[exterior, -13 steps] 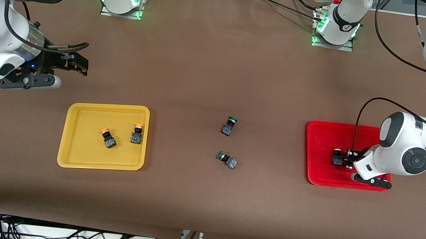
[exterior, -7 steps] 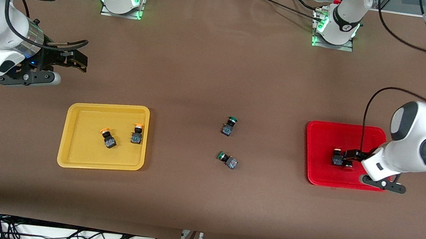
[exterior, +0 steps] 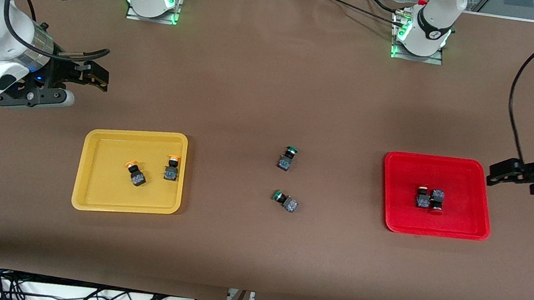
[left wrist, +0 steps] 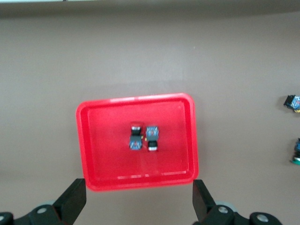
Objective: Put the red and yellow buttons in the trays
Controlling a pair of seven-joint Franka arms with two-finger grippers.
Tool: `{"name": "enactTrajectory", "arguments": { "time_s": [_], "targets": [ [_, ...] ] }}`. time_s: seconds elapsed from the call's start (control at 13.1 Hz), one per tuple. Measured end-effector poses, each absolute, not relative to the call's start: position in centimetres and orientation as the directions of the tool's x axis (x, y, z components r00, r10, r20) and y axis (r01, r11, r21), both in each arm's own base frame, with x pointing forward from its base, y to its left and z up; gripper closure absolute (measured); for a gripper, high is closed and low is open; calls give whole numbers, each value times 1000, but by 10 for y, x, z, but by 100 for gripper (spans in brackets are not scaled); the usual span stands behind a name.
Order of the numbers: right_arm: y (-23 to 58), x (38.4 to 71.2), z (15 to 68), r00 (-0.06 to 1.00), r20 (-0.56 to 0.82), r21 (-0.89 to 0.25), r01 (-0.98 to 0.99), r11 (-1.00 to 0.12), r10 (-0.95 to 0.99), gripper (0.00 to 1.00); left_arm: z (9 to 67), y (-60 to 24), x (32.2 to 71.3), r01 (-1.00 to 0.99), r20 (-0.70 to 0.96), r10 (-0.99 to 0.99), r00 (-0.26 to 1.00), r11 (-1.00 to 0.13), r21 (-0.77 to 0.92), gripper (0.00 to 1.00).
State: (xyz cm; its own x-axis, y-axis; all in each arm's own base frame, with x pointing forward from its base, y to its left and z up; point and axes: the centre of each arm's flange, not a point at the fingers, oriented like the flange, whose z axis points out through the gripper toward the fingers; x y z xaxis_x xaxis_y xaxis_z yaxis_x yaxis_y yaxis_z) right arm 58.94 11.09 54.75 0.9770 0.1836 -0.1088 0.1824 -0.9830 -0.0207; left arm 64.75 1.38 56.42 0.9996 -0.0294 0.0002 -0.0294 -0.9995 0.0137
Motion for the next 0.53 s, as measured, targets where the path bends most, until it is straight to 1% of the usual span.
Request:
{"name": "enactTrajectory", "arguments": {
  "time_s": [0.23, 0.38, 0.53],
  "targets": [
    [111, 590, 547, 977, -108, -21, 183, -983, 184, 0, 584, -5, 617, -20, -7, -19, 1000, -999, -50, 0],
    [111, 590, 547, 977, -108, -21, 183, -983, 184, 0, 593, -17, 592, -14, 26, -15, 1000, -999, -37, 0],
    [111, 590, 547, 977, -108, -21, 183, -983, 184, 0, 588, -13, 573, -2, 56, -4, 998, -1000, -28, 0]
  ]
}}
